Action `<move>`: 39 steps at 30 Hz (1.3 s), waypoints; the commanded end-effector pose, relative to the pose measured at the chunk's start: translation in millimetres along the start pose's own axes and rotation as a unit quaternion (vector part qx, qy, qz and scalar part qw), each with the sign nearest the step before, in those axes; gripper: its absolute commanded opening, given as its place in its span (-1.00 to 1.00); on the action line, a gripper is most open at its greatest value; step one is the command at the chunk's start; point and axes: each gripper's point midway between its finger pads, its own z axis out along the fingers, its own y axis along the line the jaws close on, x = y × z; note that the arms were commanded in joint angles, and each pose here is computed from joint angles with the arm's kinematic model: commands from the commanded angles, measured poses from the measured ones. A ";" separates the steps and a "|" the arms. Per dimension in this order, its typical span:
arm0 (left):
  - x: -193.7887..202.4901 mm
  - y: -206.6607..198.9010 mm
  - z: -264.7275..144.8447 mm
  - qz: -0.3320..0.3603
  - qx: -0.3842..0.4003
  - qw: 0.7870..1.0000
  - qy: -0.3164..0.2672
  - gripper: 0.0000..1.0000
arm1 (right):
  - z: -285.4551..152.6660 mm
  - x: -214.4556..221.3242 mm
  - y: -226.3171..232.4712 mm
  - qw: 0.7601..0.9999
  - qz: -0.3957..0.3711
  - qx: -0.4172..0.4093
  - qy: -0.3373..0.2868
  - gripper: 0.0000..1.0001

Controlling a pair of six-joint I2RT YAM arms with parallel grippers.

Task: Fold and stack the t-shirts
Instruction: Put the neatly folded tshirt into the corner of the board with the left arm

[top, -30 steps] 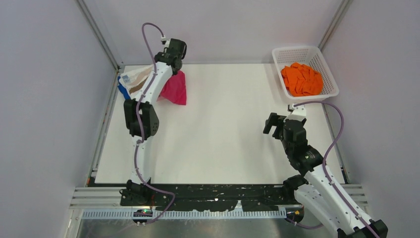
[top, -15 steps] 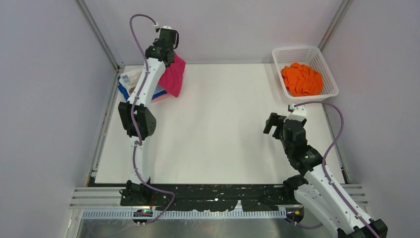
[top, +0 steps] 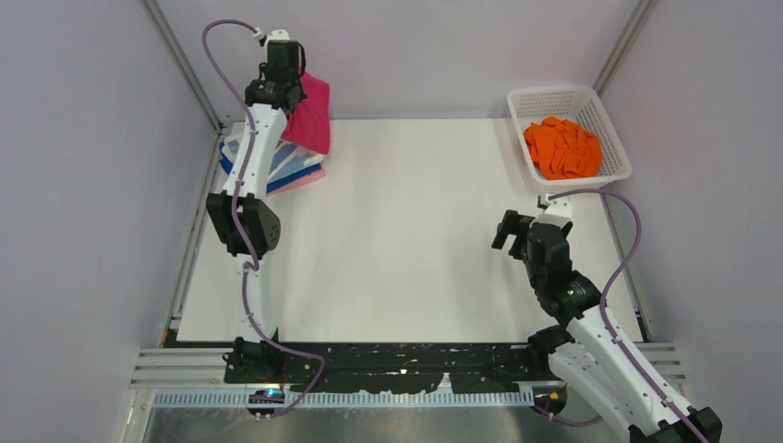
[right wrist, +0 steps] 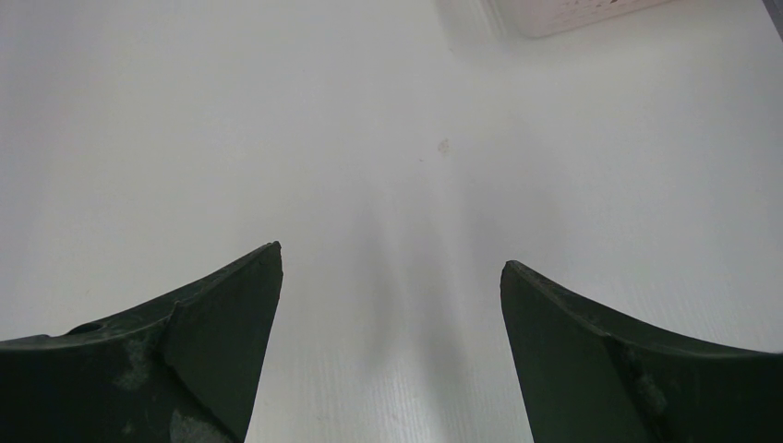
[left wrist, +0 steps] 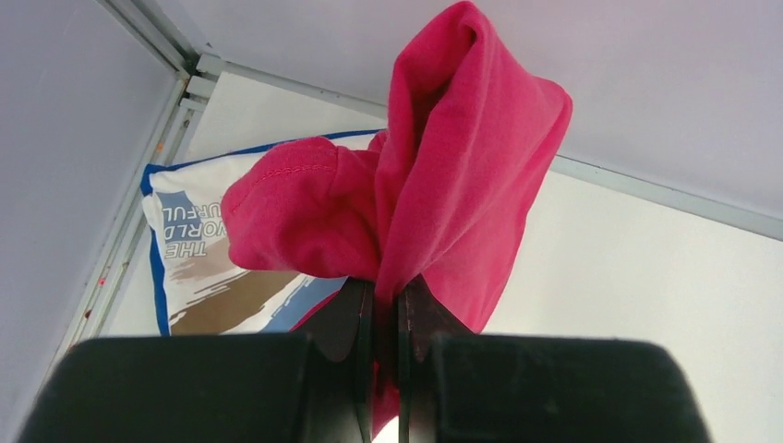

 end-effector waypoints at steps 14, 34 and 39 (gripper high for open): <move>28.7 103.5 35.3 -0.044 -0.043 0.996 0.058 -1.00 | 9.7 -3.7 -1.0 1.000 0.004 0.019 0.000 0.91; 94.9 162.0 52.4 -0.053 -0.068 0.983 0.160 -0.85 | 11.7 0.0 -1.8 1.000 -0.001 0.024 0.010 0.91; 103.1 191.4 48.8 -0.067 -0.108 0.978 0.168 -0.36 | 10.9 0.2 -2.3 1.000 -0.001 0.025 0.011 0.91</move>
